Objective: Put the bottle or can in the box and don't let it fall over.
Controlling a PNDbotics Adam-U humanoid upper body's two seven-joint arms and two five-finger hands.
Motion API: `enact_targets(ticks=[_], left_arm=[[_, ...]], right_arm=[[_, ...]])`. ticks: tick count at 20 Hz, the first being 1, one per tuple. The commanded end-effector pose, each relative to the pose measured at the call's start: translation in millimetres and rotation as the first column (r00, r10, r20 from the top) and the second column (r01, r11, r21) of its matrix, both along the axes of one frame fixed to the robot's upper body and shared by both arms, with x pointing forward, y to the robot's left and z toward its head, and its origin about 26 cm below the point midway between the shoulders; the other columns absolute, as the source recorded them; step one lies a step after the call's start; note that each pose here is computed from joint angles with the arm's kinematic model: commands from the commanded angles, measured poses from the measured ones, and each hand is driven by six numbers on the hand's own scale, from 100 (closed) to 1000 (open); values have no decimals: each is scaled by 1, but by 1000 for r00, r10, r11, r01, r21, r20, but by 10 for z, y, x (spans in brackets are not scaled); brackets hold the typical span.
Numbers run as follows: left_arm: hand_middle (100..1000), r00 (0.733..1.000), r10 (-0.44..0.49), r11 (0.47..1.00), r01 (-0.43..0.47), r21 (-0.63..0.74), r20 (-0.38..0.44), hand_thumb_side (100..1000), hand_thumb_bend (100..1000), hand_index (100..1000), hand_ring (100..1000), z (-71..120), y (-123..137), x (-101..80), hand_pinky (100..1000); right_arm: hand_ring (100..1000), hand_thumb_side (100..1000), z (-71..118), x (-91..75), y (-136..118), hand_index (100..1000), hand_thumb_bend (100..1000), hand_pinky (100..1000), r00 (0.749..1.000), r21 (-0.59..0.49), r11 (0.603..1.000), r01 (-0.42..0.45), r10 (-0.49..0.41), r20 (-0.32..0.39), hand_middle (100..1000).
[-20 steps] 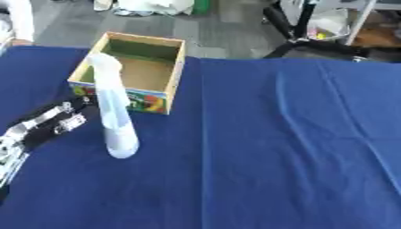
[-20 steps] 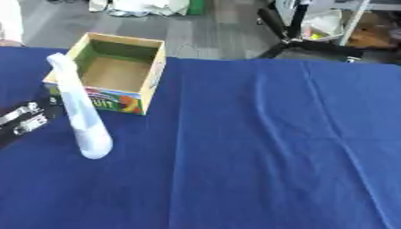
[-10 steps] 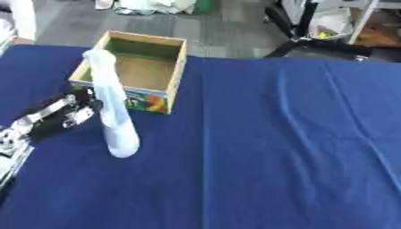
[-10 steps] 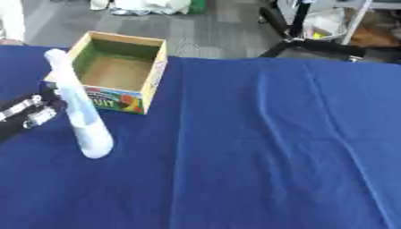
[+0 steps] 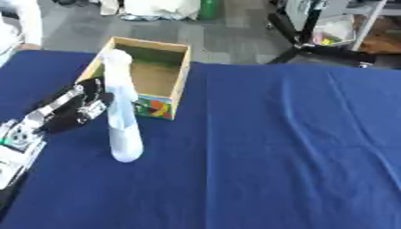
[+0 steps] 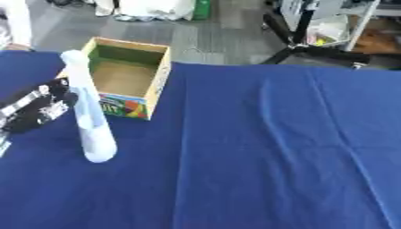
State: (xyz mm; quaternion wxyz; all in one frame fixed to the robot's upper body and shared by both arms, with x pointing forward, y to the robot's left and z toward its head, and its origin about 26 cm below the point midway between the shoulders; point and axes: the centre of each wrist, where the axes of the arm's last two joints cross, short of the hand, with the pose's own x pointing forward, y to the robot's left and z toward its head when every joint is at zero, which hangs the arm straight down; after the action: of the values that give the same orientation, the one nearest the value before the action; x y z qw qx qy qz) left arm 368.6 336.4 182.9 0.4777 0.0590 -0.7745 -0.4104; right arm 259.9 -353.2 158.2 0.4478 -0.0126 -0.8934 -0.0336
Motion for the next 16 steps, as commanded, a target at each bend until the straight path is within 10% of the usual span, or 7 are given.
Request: enact_targets(ticks=[1, 16], left_arm=[[899, 999, 9, 999, -10, 31, 48, 678, 100, 904, 952, 152, -12, 8, 1000], [844, 1000, -3, 996, 2, 85, 18, 691, 100, 864, 903, 114, -87, 115, 1000]], right_arm=[[1000, 526, 87, -8, 5, 1000, 100, 972, 1000, -26, 1000, -6, 7, 27, 1000], [1000, 526, 77, -3, 23, 1000, 100, 971, 1000, -28, 1000, -7, 8, 28, 1000]])
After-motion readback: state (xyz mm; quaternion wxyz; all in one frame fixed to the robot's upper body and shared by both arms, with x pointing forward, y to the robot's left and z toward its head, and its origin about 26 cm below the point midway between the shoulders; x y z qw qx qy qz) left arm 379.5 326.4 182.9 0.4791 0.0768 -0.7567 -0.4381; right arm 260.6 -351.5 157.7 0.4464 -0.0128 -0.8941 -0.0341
